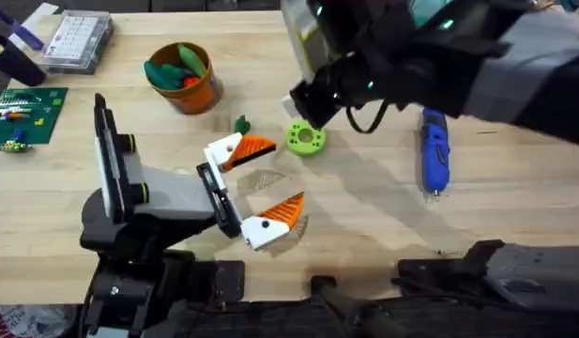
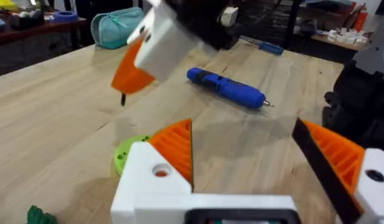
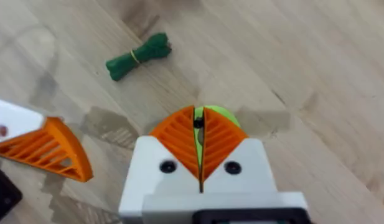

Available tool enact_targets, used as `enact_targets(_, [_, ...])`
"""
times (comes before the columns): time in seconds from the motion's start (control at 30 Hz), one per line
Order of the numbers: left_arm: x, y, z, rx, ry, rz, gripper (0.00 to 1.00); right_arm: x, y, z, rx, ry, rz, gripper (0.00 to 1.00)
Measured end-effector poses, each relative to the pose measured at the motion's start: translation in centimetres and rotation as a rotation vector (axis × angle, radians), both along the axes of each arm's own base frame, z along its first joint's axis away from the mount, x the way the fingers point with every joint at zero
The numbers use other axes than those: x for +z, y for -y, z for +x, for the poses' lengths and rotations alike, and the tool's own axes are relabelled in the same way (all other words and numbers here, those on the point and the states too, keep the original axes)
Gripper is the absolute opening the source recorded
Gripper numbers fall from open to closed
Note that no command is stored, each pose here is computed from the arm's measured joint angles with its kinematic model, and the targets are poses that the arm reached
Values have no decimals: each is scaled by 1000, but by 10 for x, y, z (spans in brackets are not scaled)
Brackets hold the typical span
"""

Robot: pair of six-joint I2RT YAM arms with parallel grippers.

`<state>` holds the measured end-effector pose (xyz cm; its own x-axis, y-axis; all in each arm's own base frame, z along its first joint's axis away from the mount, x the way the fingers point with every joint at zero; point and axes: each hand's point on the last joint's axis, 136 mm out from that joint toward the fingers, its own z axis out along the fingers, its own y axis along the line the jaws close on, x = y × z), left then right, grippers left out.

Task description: Pick up the gripper from the table and insert it into the empty holder that is missing its gripper. Then pick up a screw, insert it into the mounting hole, and use the screwdriver to tighten it. Finally, clean up the table by picking up the vegetable and placing it into the bucket.

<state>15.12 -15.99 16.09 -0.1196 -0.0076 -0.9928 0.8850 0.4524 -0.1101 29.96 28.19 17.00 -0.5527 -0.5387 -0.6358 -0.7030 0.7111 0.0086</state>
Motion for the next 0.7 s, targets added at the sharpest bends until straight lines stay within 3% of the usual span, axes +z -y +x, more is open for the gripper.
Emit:
enact_targets(0.37, [0, 0, 0, 0, 0, 0, 986, 72, -20, -20, 85, 5, 59, 4])
enact_targets(0.7, [0, 0, 0, 0, 0, 0, 986, 106, -50, -72, 237, -5, 68, 4])
